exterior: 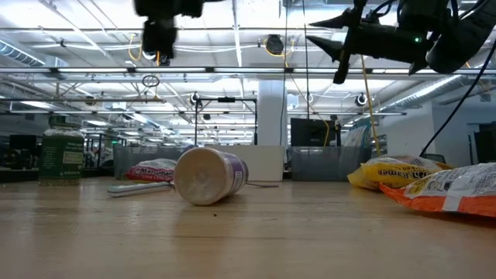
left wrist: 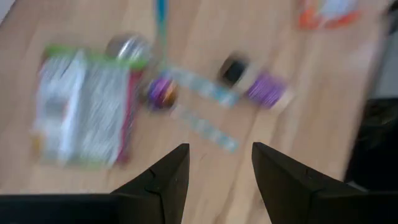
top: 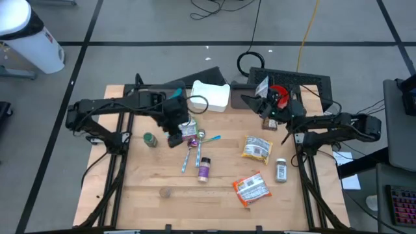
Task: Pick & Place Food Item
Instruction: Put the brown seasoning bottle into the white bin
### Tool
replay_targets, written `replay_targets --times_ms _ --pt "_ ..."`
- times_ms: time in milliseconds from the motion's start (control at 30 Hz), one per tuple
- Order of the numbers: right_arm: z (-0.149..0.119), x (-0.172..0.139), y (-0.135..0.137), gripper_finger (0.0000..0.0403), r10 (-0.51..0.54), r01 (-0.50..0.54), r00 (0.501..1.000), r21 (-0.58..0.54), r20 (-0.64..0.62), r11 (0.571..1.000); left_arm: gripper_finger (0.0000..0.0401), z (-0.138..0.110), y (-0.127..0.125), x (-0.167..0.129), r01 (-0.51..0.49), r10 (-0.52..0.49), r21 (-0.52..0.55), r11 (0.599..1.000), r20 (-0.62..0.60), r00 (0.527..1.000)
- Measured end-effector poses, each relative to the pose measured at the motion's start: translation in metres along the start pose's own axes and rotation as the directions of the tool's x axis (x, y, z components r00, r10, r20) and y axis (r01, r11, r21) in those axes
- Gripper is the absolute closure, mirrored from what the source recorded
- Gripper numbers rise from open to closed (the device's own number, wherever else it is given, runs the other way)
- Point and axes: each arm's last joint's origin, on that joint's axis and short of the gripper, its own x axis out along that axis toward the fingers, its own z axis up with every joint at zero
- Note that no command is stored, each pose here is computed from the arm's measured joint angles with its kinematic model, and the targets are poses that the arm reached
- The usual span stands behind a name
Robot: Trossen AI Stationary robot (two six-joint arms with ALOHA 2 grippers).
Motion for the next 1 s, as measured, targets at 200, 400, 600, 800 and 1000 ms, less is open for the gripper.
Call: replay_targets --times_ms 200,400,600,800,1000 --pt "0.004 0.015 0.022 0.0298 0.082 -0.082 0.996 -0.019 0.030 0.996 0.0217 -0.017 -0.018 -0.011 -0.071 0.070 0.090 0.993 0.012 0.997" --pt "-0.008 0.043 0.061 0.0298 0.110 -0.119 0.989 -0.097 -0.097 0.988 0.0217 -0.036 -0.039 -0.025 0.026 -0.078 0.220 0.975 0.232 0.969" --pt "-0.026 0.058 0.100 0.0298 0.072 -0.117 0.962 -0.159 -0.262 0.980 0.0217 -0.066 -0.030 -0.017 0.111 -0.170 0.175 0.978 0.369 0.914" --pt "-0.045 0.055 0.119 0.0298 -0.121 0.032 0.935 -0.261 -0.332 0.965 0.0217 -0.091 -0.018 0.012 0.242 -0.242 0.055 0.969 0.436 0.867" --pt "-0.053 0.056 0.115 0.0298 -0.187 0.106 0.932 -0.260 -0.310 0.960 0.0217 -0.104 -0.018 0.037 0.338 -0.307 0.019 0.941 0.465 0.830"
